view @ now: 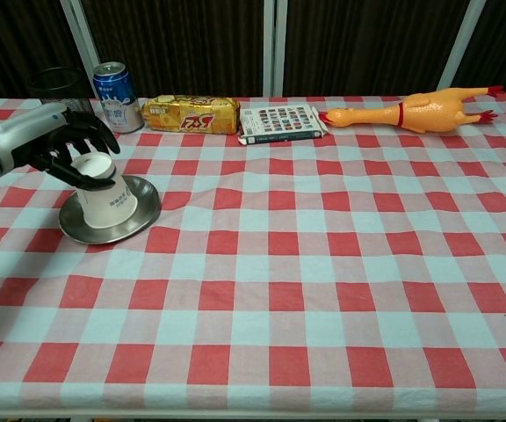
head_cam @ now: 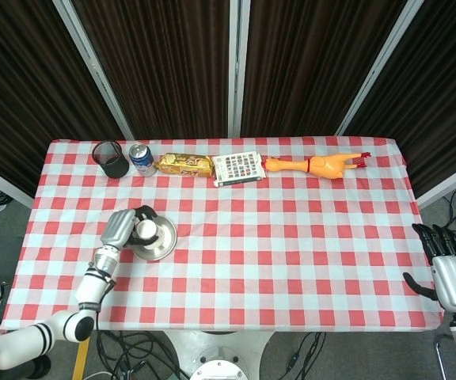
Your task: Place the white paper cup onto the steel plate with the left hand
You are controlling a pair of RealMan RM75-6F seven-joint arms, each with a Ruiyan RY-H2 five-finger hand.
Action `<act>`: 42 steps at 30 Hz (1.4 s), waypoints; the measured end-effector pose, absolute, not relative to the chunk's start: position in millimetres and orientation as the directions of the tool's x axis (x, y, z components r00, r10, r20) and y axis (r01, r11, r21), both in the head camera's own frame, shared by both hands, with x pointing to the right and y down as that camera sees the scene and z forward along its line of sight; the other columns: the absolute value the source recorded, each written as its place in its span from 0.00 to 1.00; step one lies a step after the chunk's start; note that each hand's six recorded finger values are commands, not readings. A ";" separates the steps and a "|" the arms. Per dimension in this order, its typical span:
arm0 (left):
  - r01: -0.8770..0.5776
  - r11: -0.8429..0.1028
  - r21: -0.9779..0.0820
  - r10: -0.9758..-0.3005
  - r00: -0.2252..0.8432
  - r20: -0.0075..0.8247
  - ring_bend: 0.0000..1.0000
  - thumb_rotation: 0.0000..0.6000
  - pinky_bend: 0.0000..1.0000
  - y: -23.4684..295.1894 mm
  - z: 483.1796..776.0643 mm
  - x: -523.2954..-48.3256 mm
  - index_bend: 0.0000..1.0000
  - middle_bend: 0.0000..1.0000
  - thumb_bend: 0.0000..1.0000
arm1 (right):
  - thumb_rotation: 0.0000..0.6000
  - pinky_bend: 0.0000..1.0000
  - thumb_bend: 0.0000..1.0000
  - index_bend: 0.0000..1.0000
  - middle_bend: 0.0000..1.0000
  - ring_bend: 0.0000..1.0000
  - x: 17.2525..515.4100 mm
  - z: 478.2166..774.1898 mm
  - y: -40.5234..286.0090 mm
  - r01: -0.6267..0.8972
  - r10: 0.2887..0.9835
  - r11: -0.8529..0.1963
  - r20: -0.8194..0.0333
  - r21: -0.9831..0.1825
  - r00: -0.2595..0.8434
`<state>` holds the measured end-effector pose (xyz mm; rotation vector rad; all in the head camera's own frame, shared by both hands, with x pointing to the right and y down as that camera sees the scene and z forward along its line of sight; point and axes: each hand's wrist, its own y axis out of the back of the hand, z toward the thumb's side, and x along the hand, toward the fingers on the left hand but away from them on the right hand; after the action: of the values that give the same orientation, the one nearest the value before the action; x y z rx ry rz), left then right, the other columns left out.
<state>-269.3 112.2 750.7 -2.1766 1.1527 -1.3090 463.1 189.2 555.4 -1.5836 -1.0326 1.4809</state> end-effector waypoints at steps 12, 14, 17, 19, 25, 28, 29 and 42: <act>-0.430 -0.574 -0.697 -0.813 0.203 0.545 0.48 1.00 0.60 101.9 752.9 -280.1 0.40 0.54 0.23 | 1.00 0.04 0.16 0.01 0.10 0.00 464.4 554.4 187.2 0.073 0.910 -0.414 -0.415 -0.907 0.009; -0.421 -0.562 -0.712 -0.820 0.173 0.546 0.48 1.00 0.60 98.7 755.1 -287.8 0.40 0.54 0.23 | 1.00 0.04 0.16 0.01 0.10 0.00 463.9 554.9 188.0 0.073 0.909 -0.417 -0.417 -0.906 0.011; -0.432 -0.570 -0.699 -0.815 0.187 0.549 0.48 1.00 0.60 102.0 753.6 -283.8 0.40 0.54 0.23 | 1.00 0.04 0.16 0.01 0.10 0.00 463.4 556.0 189.7 0.074 0.906 -0.423 -0.423 -0.903 0.013; -0.447 -0.585 -0.677 -0.805 0.217 0.553 0.47 1.00 0.60 107.5 750.7 -275.1 0.40 0.54 0.23 | 1.00 0.04 0.16 0.01 0.10 0.00 463.8 556.4 190.2 0.075 0.905 -0.424 -0.425 -0.902 0.012; -0.447 -0.606 -0.658 -0.793 0.277 0.543 0.48 1.00 0.60 115.3 744.4 -260.1 0.40 0.54 0.23 | 1.00 0.04 0.16 0.01 0.10 0.00 465.0 554.3 189.6 0.071 0.907 -0.420 -0.420 -0.905 0.006; -0.439 -0.583 -0.684 -0.809 0.239 0.536 0.48 1.00 0.60 106.3 746.5 -269.9 0.40 0.54 0.23 | 1.00 0.04 0.16 0.01 0.10 0.00 464.4 553.5 189.2 0.070 0.908 -0.418 -0.418 -0.906 0.006; -0.434 -0.575 -0.694 -0.815 0.224 0.535 0.48 1.00 0.60 103.3 747.5 -273.8 0.40 0.54 0.23 | 1.00 0.04 0.16 0.01 0.10 0.00 464.1 553.4 189.2 0.070 0.908 -0.417 -0.418 -0.906 0.007; -0.433 -0.626 -0.648 -0.778 0.291 0.557 0.47 1.00 0.60 123.1 743.1 -257.3 0.40 0.53 0.23 | 1.00 0.04 0.16 0.01 0.10 0.00 463.2 556.4 191.5 0.073 0.904 -0.428 -0.428 -0.901 0.011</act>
<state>-257.3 123.1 743.1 -2.1921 1.0894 -1.2695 463.2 191.5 556.4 -1.5849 -1.0255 1.4967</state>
